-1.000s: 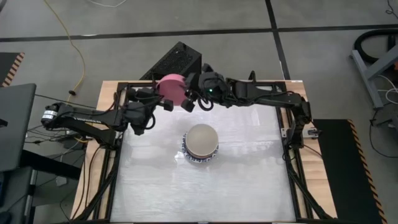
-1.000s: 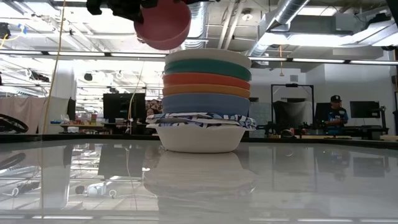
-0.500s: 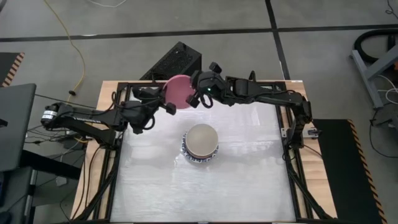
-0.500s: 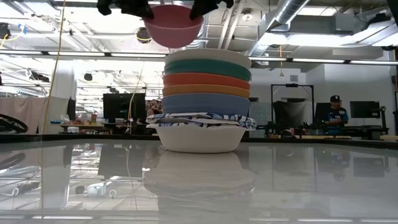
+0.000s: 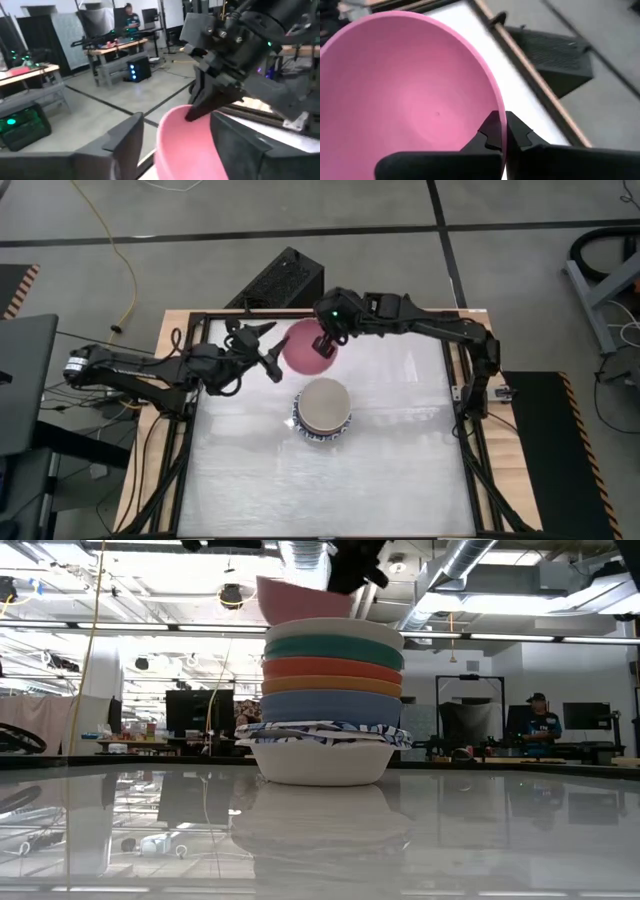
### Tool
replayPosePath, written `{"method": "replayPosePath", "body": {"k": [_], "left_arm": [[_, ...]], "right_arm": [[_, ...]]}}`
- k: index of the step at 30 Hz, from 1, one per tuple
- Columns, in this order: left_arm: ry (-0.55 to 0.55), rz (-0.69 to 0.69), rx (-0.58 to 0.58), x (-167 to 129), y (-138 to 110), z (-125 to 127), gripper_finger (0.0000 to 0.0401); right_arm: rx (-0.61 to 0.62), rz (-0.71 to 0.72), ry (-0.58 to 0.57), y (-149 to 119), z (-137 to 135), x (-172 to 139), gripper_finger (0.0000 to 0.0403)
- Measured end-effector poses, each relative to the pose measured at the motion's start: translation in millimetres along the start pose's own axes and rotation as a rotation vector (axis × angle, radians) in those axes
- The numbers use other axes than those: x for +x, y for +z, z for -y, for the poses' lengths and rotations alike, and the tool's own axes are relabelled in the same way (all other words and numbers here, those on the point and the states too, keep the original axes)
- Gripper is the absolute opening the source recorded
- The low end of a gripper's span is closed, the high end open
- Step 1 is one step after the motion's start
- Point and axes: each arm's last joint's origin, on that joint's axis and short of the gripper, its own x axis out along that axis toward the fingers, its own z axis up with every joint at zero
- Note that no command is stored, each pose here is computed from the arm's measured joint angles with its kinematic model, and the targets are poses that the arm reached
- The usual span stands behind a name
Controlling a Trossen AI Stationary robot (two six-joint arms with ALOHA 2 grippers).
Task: Nest bowls inside each other
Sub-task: Stack the pink bowl on top of the white bowl
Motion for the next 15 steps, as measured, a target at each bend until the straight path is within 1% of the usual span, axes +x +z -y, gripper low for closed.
{"method": "replayPosePath", "body": {"k": [2,5,9,11,15], "left_arm": [[-0.003,0.008,0.021,-3.9,3.1,-1.9,0.0236],[-0.011,0.040,0.031,-12.9,13.1,-9.6,0.0255],[-0.016,0.085,-0.019,-27.8,29.5,-25.1,0.0260],[-0.022,0.091,-0.043,-35.2,33.5,-33.0,0.0260],[-0.076,0.082,-0.104,-48.0,36.1,-47.6,0.0261]], "right_arm": [[0.001,-0.024,0.032,-0.8,4.6,1.5,0.0007],[0.011,-0.086,0.147,-4.1,12.1,-4.2,0.0007],[0.041,-0.155,0.229,-8.1,27.6,-13.9,0.0007],[0.057,-0.183,0.261,-9.8,33.1,-15.2,0.0007],[0.068,-0.225,0.376,-12.5,30.7,-14.7,0.0007]]}}
